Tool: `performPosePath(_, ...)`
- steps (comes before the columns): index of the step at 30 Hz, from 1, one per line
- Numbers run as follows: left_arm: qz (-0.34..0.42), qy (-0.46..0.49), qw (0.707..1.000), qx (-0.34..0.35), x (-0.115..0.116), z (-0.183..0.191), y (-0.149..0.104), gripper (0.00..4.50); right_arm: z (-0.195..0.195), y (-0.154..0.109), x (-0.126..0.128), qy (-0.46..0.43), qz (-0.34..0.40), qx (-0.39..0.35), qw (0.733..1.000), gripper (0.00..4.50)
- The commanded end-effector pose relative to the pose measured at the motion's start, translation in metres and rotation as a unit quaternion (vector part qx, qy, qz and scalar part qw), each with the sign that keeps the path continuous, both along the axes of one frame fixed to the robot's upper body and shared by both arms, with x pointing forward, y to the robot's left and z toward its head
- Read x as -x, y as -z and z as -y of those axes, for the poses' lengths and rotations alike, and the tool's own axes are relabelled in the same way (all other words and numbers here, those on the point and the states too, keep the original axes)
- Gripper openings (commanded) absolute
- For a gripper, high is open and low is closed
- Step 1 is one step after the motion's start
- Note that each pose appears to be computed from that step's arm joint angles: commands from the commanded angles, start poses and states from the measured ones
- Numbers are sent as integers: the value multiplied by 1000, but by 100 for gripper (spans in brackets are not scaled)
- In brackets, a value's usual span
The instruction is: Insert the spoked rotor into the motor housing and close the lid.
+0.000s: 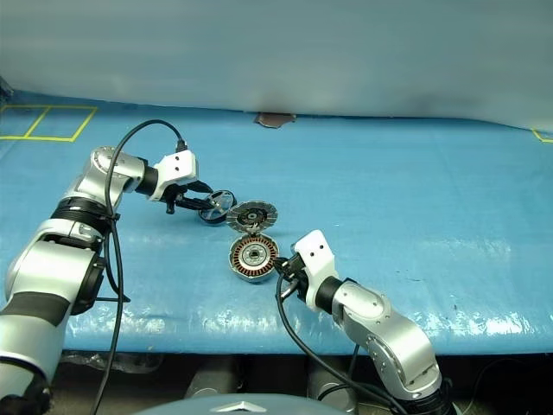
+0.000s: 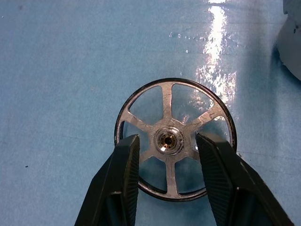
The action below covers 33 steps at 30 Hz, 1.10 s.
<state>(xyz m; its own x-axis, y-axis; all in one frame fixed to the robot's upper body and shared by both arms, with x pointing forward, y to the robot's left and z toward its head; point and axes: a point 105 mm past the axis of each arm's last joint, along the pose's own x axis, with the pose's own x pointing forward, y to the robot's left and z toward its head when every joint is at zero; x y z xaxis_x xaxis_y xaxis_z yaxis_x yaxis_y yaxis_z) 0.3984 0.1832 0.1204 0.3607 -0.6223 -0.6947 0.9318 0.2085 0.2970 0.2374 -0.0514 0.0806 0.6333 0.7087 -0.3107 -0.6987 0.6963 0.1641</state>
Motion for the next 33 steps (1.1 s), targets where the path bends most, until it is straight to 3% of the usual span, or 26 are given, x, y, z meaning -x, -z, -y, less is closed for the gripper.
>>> performPosePath(1, 7, -8, 1000, -5, -5, -1, -12, 205, 0, -15, -1, 3, 33, -12, 999, 0)
performPosePath(4, 3, -12, 1000, -2, -5, -2, -12, 261, 0, -15, -1, 2, 33, -13, 999, 0)
performPosePath(8, 19, -12, 1000, 0, -6, -2, -14, 393, -1, -15, -1, 0, 33, -13, 999, 0)
performPosePath(33, 0, -17, 1000, -7, -9, 10, 0, 393, 4, -16, 1, 19, 35, -11, 999, 0)
